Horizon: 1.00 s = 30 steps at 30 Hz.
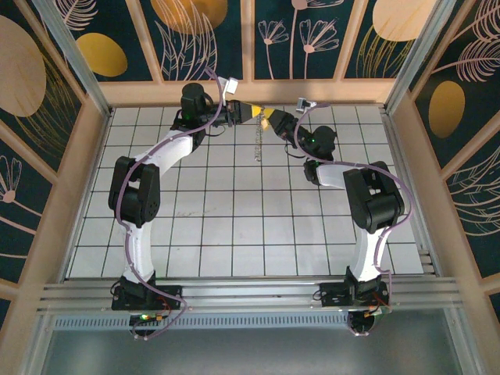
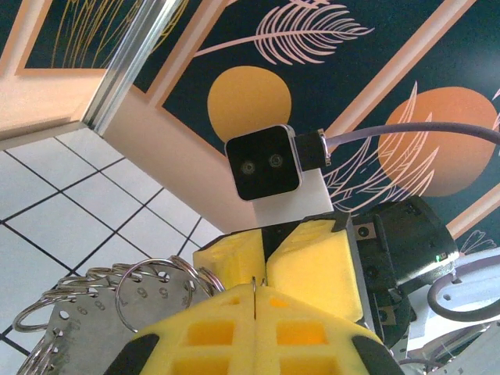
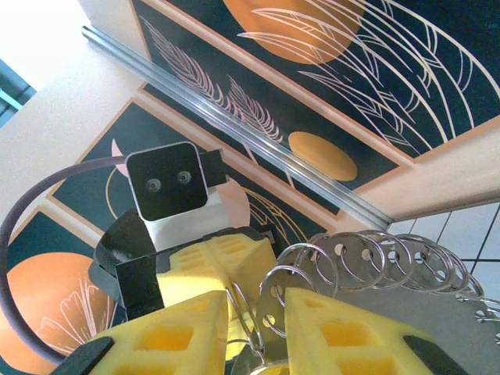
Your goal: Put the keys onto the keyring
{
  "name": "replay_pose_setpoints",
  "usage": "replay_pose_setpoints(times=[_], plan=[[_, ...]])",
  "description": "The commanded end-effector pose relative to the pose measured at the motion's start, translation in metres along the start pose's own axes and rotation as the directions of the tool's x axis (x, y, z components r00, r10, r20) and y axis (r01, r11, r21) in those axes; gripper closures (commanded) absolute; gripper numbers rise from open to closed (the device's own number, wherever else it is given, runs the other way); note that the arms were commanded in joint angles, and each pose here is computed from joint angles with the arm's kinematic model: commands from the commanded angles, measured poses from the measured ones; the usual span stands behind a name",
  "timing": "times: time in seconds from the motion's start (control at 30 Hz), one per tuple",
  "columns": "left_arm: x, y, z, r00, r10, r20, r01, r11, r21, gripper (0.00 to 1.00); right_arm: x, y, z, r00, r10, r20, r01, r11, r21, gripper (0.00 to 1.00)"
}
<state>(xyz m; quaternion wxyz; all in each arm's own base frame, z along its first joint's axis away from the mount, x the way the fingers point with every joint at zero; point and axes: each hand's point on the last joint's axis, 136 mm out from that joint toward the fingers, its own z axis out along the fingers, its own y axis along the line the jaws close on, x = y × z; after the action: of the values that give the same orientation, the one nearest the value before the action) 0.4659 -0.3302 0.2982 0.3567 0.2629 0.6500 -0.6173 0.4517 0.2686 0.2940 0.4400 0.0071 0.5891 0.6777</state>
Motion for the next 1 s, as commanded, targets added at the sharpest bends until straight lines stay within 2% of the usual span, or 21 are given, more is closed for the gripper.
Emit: replay_pose_setpoints(times=[0.0,0.6,0.87,0.97], plan=[[-0.01,-0.016,-0.001,0.998,0.055,0.02,-0.056,0.998,0.031,1.0,-0.001,0.01,0.005,0.999,-0.039,0.008,0.04,0.999,-0.031,0.75],[-0.007,-0.016,-0.001,0.999,0.051,0.014,-0.051,0.998,0.034,1.0,-0.001,0.014,0.012,0.999,-0.052,-0.017,0.051,0.998,-0.049,0.93],[-0.004,-0.016,-0.002,0.999,0.047,0.01,-0.047,0.998,0.04,1.0,0.0,0.016,0.019,0.997,-0.067,-0.047,0.064,0.996,-0.063,0.94],[-0.004,-0.017,-0.002,0.999,0.046,0.008,-0.046,0.998,0.042,1.0,0.002,0.015,0.022,0.995,-0.071,-0.066,0.066,0.995,-0.07,1.0]])
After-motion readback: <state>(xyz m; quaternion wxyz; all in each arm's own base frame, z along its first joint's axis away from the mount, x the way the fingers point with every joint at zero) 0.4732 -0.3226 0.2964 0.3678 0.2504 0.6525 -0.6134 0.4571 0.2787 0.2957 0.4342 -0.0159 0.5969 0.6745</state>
